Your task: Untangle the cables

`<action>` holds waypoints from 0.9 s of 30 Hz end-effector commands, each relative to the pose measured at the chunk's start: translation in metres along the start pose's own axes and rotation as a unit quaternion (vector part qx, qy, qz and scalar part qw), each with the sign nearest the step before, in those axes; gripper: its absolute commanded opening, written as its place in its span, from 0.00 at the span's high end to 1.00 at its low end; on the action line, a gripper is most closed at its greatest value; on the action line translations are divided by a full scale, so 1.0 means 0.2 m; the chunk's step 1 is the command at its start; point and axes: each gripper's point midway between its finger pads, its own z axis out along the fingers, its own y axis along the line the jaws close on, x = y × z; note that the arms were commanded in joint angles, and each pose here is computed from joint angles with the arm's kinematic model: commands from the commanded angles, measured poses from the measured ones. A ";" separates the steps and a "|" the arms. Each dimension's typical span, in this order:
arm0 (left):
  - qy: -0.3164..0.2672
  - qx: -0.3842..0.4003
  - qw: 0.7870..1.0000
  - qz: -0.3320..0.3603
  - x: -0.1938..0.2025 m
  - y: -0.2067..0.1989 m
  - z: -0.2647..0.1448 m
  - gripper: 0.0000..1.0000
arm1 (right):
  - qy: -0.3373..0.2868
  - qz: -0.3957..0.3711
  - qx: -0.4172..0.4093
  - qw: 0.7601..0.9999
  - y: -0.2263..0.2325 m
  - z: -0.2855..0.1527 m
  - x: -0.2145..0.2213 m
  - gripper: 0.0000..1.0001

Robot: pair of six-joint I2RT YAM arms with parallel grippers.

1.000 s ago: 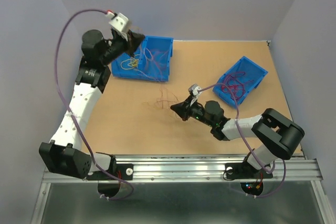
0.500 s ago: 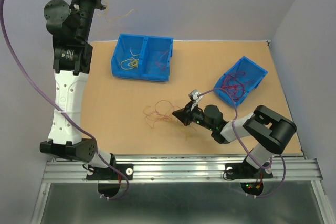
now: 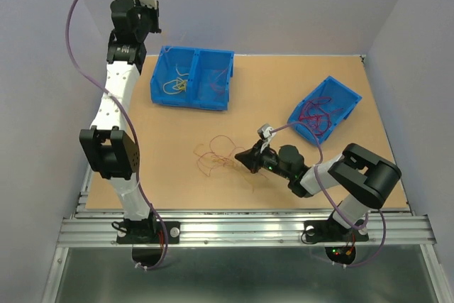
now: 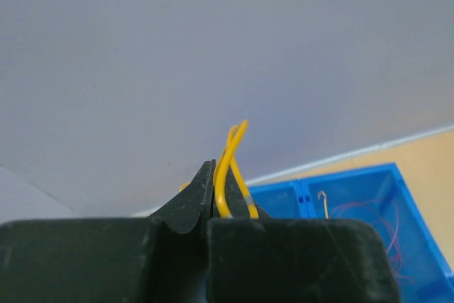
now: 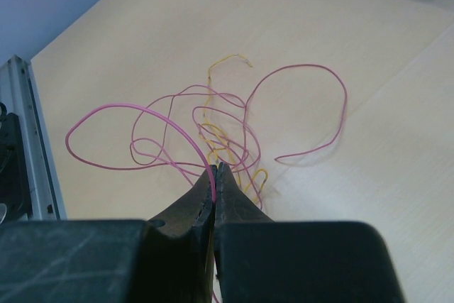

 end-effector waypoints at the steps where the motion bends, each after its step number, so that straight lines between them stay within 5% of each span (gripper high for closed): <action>1: -0.025 0.008 1.000 0.010 0.03 -0.02 0.04 1.00 | -0.039 -0.008 -0.026 0.999 0.08 -0.03 -0.10 0.99; 10: 0.106 0.015 0.994 -0.020 0.78 -0.08 0.28 1.00 | -0.042 -0.007 -0.027 0.999 0.09 -0.06 -0.10 0.99; 21: 0.225 0.002 0.973 0.053 1.22 -0.07 0.20 1.00 | -0.053 -0.008 -0.024 0.998 0.09 -0.11 -0.13 1.00; 27: 0.308 0.029 0.945 0.109 1.43 -0.19 0.15 1.00 | -0.051 -0.006 -0.024 0.998 0.09 -0.11 -0.12 0.99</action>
